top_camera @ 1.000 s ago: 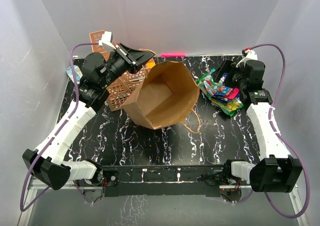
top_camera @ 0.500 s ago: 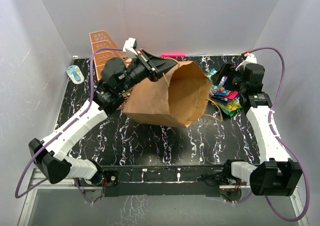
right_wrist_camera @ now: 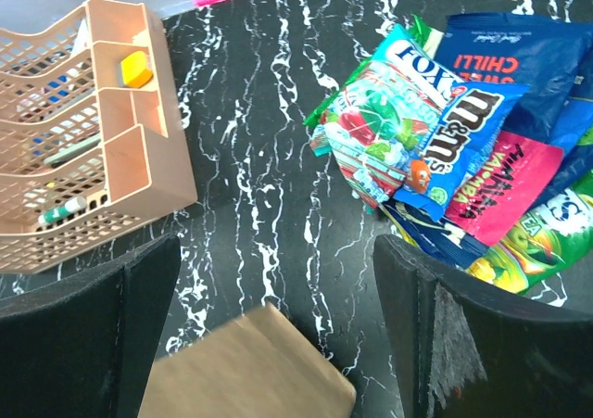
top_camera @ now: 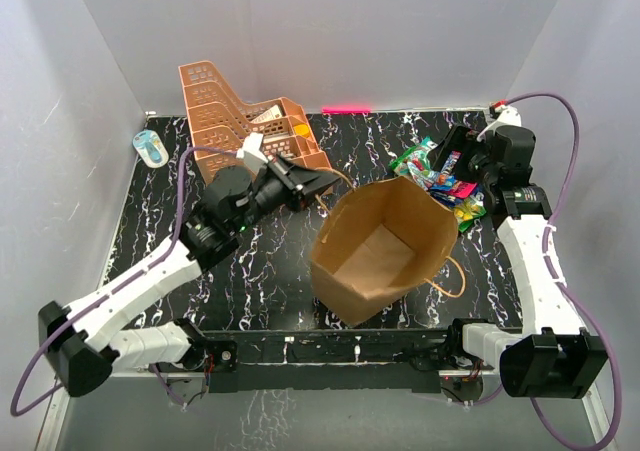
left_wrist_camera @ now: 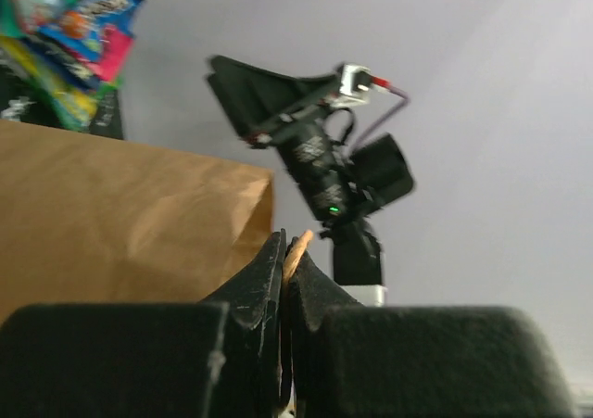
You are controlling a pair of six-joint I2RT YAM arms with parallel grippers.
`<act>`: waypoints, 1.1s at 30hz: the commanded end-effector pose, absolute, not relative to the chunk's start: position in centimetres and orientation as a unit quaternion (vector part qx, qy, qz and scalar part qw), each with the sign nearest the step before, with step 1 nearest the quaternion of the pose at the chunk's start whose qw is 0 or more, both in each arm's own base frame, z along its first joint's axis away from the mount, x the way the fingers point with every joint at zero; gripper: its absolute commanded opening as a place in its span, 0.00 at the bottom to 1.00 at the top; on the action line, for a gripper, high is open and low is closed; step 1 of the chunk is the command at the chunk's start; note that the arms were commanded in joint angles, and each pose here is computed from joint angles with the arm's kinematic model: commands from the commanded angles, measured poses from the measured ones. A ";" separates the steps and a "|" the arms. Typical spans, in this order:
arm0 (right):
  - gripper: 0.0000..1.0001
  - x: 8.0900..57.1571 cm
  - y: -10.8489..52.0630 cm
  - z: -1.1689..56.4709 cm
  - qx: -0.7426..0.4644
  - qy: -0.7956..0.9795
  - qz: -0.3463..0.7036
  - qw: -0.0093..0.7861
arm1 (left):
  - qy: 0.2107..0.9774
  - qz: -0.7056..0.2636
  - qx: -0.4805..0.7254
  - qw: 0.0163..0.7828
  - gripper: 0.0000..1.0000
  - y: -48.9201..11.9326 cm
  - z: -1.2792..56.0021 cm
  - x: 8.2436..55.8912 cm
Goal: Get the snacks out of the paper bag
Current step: Adjust the paper bag at the center of the board.
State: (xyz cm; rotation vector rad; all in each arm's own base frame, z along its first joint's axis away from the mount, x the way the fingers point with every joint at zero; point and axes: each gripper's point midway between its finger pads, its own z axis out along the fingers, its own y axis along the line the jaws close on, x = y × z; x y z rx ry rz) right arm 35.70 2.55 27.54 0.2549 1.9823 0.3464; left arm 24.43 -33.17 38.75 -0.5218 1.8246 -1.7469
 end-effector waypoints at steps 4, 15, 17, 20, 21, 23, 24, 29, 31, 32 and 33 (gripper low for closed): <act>0.88 35.1 4.7 31.6 0.049 0.818 0.189 0.541 | 0.702 -0.558 -0.270 0.352 0.00 -26.8 34.8 25.3; 0.98 33.6 4.9 32.1 0.022 0.845 0.178 0.504 | 0.728 -0.505 -0.232 0.401 0.00 -26.0 35.0 25.9; 0.98 33.5 4.4 32.3 0.028 0.844 0.166 0.509 | 0.727 -0.498 -0.225 0.416 0.00 -25.8 35.5 26.3; 0.98 33.4 4.1 32.7 0.032 0.839 0.155 0.521 | 0.725 -0.482 -0.208 0.445 0.00 -25.4 36.9 26.8; 0.98 33.5 4.0 33.0 0.036 0.835 0.151 0.527 | 0.727 -0.476 -0.203 0.453 0.00 -25.3 37.3 27.0; 0.98 33.7 3.2 33.5 0.088 0.823 0.135 0.545 | 0.732 -0.464 -0.197 0.459 0.00 -25.1 37.5 27.2; 0.98 33.8 3.2 33.7 0.121 0.814 0.128 0.553 | 0.733 -0.462 -0.196 0.460 0.00 -25.2 37.5 27.2; 0.98 33.2 3.5 35.1 0.165 0.789 0.120 0.579 | 0.727 -0.469 -0.195 0.462 0.00 -25.3 37.6 27.2; 0.98 33.0 3.9 35.9 0.153 0.786 0.129 0.585 | 0.732 -0.468 -0.196 0.454 0.00 -25.4 37.3 27.3; 0.98 32.8 4.3 36.5 0.138 0.784 0.135 0.591 | 0.735 -0.465 -0.199 0.451 0.00 -25.4 37.1 27.3; 0.98 32.6 4.6 37.1 0.121 0.780 0.138 0.598 | 0.738 -0.463 -0.203 0.447 0.04 -25.3 36.8 27.2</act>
